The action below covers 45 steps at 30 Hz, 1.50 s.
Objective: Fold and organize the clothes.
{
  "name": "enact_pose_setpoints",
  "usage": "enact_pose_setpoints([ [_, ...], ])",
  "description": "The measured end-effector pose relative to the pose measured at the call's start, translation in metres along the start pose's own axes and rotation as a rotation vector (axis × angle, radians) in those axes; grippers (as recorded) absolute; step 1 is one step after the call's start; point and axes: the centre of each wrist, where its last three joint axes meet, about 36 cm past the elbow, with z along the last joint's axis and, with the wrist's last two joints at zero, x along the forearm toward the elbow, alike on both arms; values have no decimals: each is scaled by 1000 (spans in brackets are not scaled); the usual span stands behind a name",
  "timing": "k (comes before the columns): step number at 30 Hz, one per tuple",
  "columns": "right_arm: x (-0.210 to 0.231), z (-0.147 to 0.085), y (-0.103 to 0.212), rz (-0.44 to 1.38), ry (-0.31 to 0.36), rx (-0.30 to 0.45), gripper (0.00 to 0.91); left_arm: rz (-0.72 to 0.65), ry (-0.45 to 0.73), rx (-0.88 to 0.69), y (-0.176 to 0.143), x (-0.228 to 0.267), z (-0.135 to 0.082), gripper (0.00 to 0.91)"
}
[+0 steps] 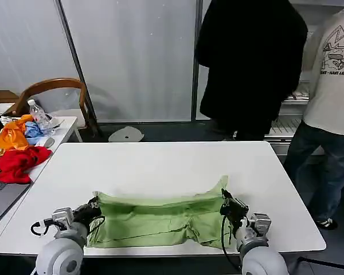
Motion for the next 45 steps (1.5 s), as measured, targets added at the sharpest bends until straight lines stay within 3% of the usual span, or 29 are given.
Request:
enact_pose_setpoints([
  [30, 8, 53, 20, 158, 8, -45, 0, 5, 30, 7, -4, 11, 21, 10],
  [31, 7, 56, 21, 161, 9, -45, 554, 5, 30, 8, -4, 11, 21, 10],
  [32, 6, 58, 22, 164, 11, -43, 907, 4, 30, 8, -4, 11, 21, 81],
  [33, 6, 61, 22, 168, 14, -41, 907, 3, 31, 9, -4, 11, 21, 907],
  [45, -4, 65, 26, 188, 1, -15, 907, -32, 49, 6, -1, 13, 23, 907],
])
